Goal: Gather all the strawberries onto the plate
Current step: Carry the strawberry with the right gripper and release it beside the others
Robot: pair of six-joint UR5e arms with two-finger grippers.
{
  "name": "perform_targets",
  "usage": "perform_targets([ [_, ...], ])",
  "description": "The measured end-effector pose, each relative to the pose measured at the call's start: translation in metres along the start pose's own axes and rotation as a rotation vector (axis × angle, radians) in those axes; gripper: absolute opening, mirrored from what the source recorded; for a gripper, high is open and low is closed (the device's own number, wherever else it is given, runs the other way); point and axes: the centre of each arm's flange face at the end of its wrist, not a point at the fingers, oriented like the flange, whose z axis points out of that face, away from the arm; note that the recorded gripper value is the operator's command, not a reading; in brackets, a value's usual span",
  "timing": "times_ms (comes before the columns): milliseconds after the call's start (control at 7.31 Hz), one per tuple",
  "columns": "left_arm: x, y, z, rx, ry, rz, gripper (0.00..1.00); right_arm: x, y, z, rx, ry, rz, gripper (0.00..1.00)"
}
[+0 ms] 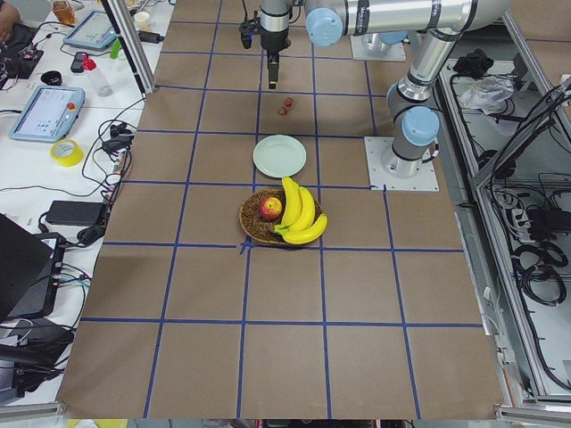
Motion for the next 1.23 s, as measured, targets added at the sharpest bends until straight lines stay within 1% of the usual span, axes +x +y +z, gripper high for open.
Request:
perform_targets([
  [137, 0.000, 0.000, 0.000, -0.001, 0.000, 0.000, 1.00, -0.043, -0.012, 0.008, 0.002, -0.014, -0.058, 0.00],
  [274, 0.000, 0.000, 0.001, -0.002, 0.001, 0.001, 1.00, -0.078, -0.027, 0.023, 0.009, -0.042, -0.058, 0.00],
  [411, 0.000, 0.000, 0.001, -0.003, 0.000, 0.001, 1.00, -0.113, -0.040, 0.036, 0.020, -0.092, -0.024, 0.00],
  [548, 0.000, 0.000, 0.001, -0.004, 0.000, 0.001, 1.00, -0.141, -0.050, 0.041, 0.029, -0.127, 0.003, 0.00],
  [821, 0.001, 0.000, 0.002, -0.005, 0.001, 0.002, 1.00, -0.167, -0.063, 0.056, 0.038, -0.145, 0.012, 0.00],
  [958, 0.001, 0.000, 0.003, -0.007, 0.001, 0.002, 1.00, -0.170, -0.065, 0.062, 0.042, -0.149, 0.013, 0.00],
  [1232, 0.001, -0.001, 0.004, -0.010, 0.002, 0.003, 1.00, -0.171, -0.064, 0.068, 0.034, -0.158, 0.018, 0.00],
])
